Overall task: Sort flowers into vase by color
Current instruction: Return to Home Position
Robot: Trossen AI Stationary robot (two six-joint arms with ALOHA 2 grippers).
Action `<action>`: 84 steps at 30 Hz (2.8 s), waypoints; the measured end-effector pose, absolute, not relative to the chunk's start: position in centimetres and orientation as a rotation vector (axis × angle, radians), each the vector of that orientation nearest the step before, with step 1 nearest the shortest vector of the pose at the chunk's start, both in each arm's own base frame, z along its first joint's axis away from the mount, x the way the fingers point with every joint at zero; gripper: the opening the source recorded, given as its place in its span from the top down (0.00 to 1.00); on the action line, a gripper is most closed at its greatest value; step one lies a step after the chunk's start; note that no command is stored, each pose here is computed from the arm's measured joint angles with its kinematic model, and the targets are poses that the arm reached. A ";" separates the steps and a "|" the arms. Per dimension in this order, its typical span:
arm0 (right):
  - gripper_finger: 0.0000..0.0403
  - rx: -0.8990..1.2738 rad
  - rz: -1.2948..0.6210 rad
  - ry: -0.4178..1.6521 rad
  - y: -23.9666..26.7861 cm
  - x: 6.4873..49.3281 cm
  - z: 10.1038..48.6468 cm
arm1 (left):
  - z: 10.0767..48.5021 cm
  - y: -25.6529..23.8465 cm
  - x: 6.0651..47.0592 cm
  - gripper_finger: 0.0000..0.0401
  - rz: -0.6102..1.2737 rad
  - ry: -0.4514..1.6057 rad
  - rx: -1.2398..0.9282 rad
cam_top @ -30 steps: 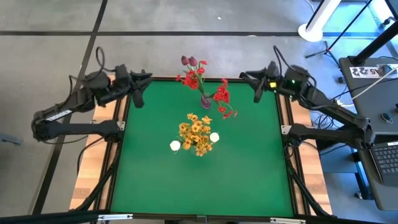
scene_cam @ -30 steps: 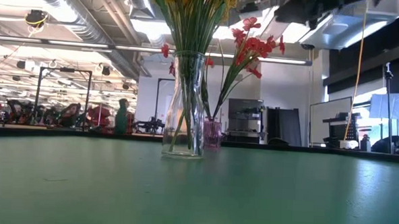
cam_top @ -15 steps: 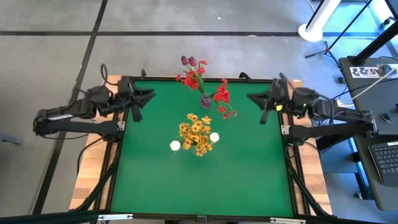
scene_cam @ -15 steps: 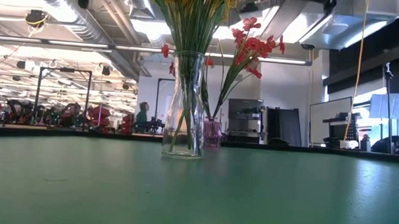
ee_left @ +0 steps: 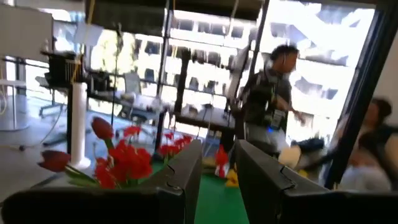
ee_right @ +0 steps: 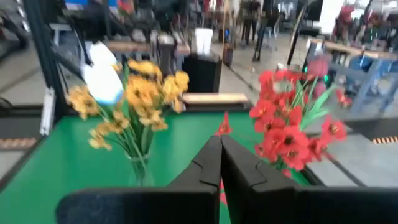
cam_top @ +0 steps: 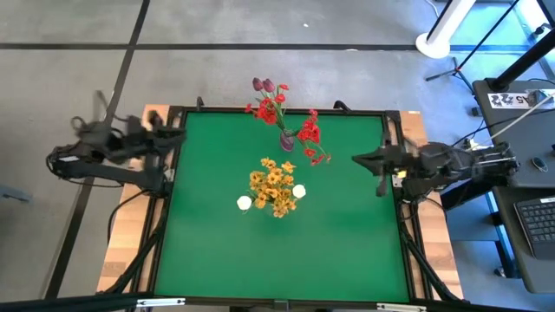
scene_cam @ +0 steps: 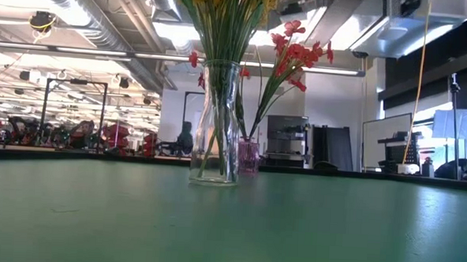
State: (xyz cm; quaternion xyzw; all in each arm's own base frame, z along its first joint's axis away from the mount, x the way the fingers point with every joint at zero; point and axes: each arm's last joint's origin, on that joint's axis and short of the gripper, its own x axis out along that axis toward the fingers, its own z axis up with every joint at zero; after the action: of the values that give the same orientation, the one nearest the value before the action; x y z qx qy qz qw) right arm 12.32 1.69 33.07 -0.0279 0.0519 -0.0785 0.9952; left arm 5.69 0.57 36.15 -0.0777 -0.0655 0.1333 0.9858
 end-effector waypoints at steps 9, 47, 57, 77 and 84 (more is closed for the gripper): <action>0.98 -0.146 0.041 -0.052 1.8 8.5 31.7 | 32.9 0.6 4.2 0.83 0.240 -0.184 -0.105; 1.00 -0.111 -0.039 -0.208 1.2 7.4 24.3 | 25.9 1.0 8.9 1.00 0.241 -0.186 -0.111; 1.00 -0.089 -0.188 -0.141 0.8 7.5 23.8 | 25.6 1.2 9.5 1.00 0.264 -0.145 -0.111; 1.00 -0.100 -0.157 -0.063 1.2 8.5 20.8 | 24.7 1.1 10.1 1.00 0.225 -0.045 -0.131; 1.00 -0.076 -0.139 -0.040 1.3 8.8 19.7 | 23.8 1.1 10.3 1.00 0.226 -0.037 -0.100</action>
State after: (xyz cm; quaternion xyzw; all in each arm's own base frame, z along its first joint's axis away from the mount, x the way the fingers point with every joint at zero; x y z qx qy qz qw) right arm 8.82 1.32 19.66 -0.0382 -0.0197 -0.0696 0.9966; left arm 10.26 1.11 23.81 -0.0497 -0.0182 0.1125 0.9922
